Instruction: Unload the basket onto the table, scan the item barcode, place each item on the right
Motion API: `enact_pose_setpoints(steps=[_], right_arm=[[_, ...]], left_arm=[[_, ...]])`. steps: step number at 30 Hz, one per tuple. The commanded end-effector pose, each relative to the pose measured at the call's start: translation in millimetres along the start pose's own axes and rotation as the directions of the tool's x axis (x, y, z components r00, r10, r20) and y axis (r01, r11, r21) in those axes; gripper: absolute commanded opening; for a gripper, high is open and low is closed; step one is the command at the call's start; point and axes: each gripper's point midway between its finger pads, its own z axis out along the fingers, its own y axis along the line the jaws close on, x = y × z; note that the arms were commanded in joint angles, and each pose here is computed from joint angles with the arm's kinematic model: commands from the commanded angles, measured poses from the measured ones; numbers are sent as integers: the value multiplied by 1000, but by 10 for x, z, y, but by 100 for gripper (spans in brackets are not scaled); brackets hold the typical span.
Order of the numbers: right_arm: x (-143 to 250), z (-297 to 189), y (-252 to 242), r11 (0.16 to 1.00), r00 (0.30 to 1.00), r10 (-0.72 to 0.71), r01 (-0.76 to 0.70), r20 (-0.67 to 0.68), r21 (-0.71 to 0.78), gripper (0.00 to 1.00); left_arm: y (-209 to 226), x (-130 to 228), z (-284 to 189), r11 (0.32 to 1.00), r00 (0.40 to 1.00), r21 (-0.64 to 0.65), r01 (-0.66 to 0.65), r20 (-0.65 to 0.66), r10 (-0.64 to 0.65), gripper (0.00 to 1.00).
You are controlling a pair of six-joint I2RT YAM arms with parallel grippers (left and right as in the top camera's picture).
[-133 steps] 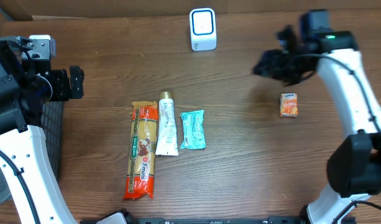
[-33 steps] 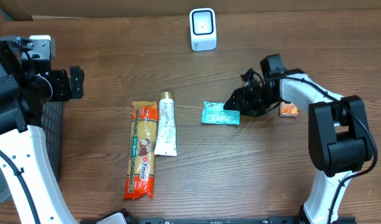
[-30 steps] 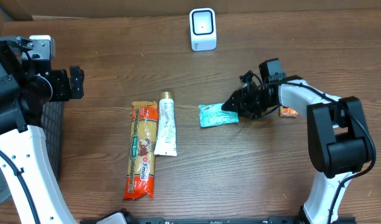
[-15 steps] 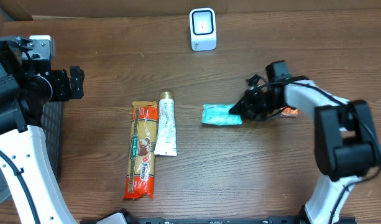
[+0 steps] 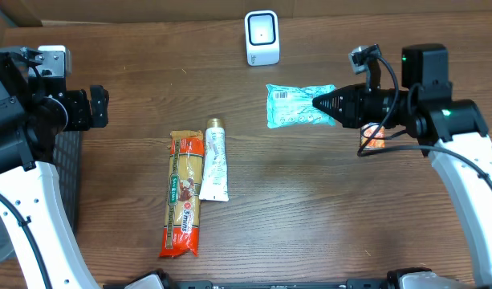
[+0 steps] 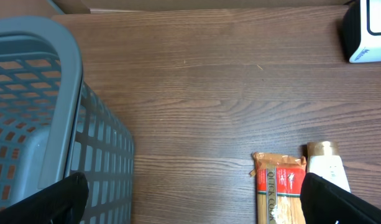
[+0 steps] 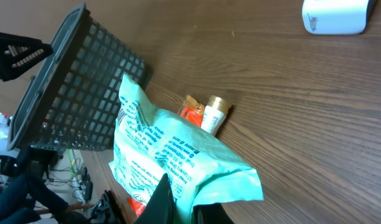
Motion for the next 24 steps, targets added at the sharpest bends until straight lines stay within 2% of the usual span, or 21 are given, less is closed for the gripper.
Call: enact_pose_setpoints(steps=[1, 3, 8, 13, 17, 18, 19, 21, 23, 24], right_arm=[[-49, -106, 154, 999, 998, -54, 54, 27, -6, 3], [-40, -106, 97, 999, 999, -27, 26, 24, 31, 3], [-95, -124, -209, 963, 998, 54, -55, 11, 263, 3], [-481, -102, -331, 847, 1000, 2, 15, -31, 531, 3], [-1017, -13, -509, 626, 986, -157, 146, -59, 766, 3], [-1145, 16, -565, 554, 974, -212, 187, -79, 812, 3], [-1326, 44, -651, 444, 954, -283, 221, -98, 868, 4], [-1541, 136, -755, 273, 902, -388, 309, -190, 911, 4], [-1680, 345, -845, 140, 824, -462, 432, -328, 891, 4], [-1723, 451, -877, 101, 788, -486, 481, -378, 871, 4]], left_arm=[[-7, -46, -27, 1000, 1000, 4, -21, 14, 21, 100], [-8, -47, -27, 1000, 1000, 4, -21, 14, 21, 100], [-8, -47, -27, 1000, 1000, 4, -21, 14, 21, 100], [-7, -46, -27, 1000, 1000, 4, -21, 14, 21, 100], [-8, -47, -27, 1000, 1000, 4, -21, 14, 21, 100], [-7, -46, -27, 1000, 1000, 4, -21, 14, 21, 100], [-8, -47, -27, 1000, 1000, 4, -21, 14, 21, 100], [-7, -46, -27, 1000, 1000, 4, -21, 14, 21, 100], [-7, -46, -27, 1000, 1000, 4, -21, 14, 21, 100], [-7, -46, -27, 1000, 1000, 4, -21, 14, 21, 100]])
